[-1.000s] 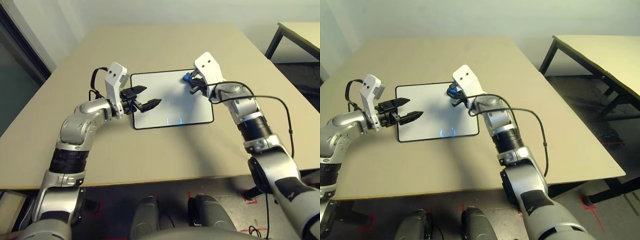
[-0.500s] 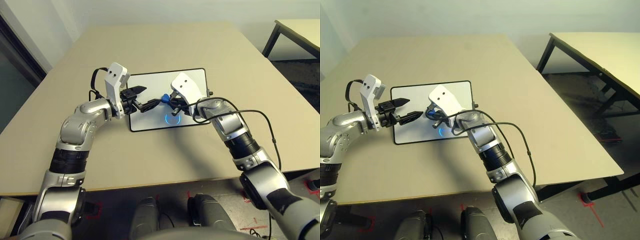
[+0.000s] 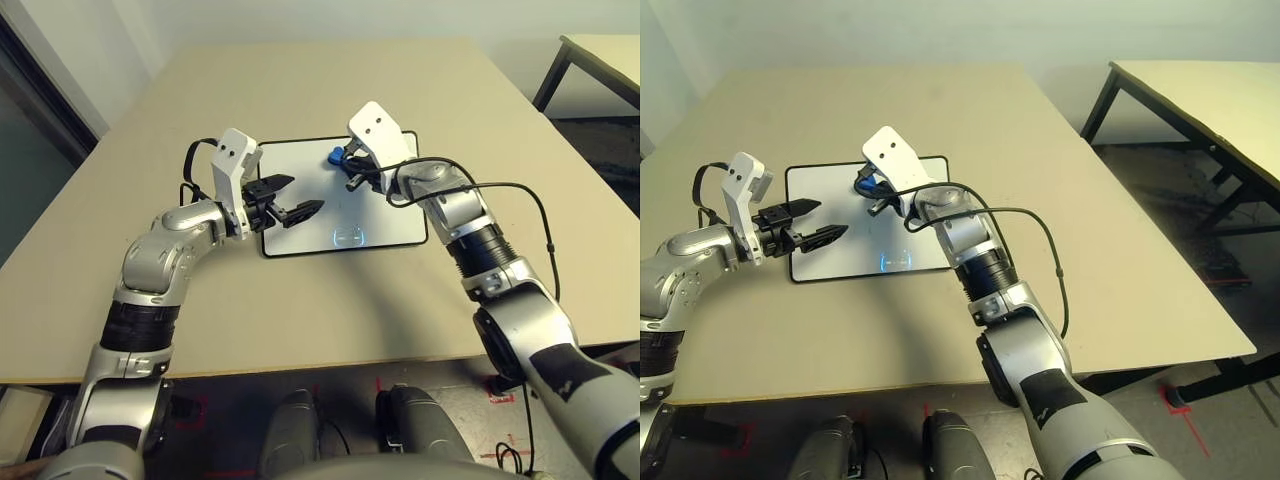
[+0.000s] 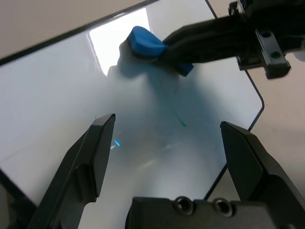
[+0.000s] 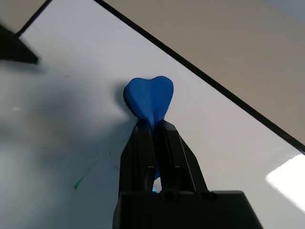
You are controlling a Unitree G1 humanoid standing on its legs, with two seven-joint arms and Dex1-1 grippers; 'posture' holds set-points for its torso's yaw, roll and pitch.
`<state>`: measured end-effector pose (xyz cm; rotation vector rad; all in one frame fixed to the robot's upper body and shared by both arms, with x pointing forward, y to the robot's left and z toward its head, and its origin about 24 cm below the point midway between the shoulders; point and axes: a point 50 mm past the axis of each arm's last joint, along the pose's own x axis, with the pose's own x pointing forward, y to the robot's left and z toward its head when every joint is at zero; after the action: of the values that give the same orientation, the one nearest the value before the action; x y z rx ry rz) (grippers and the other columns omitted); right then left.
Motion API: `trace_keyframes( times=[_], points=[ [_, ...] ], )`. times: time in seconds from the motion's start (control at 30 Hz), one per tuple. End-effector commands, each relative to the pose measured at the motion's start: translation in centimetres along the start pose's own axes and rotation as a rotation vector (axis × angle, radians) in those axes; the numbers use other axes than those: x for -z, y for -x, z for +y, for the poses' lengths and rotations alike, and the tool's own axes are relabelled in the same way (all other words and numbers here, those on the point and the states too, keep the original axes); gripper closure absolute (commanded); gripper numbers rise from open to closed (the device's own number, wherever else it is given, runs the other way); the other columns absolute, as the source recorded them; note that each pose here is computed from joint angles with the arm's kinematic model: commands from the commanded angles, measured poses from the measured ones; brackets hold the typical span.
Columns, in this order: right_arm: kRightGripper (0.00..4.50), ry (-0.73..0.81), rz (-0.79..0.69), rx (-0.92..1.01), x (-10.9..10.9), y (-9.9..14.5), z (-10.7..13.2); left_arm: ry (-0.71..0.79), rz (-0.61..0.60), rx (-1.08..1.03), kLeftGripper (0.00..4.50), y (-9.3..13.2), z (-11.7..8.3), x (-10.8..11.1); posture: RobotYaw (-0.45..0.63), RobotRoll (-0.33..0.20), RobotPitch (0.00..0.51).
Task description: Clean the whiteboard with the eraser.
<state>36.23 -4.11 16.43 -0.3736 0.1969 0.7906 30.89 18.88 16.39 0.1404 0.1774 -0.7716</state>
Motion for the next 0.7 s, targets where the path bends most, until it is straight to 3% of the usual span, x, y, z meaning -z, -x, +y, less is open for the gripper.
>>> trace_keyframes(
  times=[0.03, 0.2, 0.33, 0.7],
  points=[
    [4.47, -0.024, 0.139, -0.086, 3.2, -0.2, 2.3, 0.008, 0.002, -0.001, 0.0, 0.2, 0.0, 0.1, 0.0, 0.0, 0.084],
    [4.47, -0.021, 0.195, -0.146, 4.6, 0.5, 3.9, 0.008, 0.004, 0.001, 0.0, 0.1, 0.0, 0.1, -0.01, 0.0, 0.085],
    [4.47, -0.019, 0.195, -0.133, 4.5, 0.5, 3.7, 0.007, 0.004, 0.003, 0.0, 0.0, 0.0, 0.1, -0.01, 0.0, 0.085],
    [4.48, -0.032, -0.011, 0.089, -0.7, -0.1, -1.5, 0.005, 0.007, 0.004, 0.0, 0.1, 0.1, 0.0, 0.0, 0.0, 0.081]
  ],
)
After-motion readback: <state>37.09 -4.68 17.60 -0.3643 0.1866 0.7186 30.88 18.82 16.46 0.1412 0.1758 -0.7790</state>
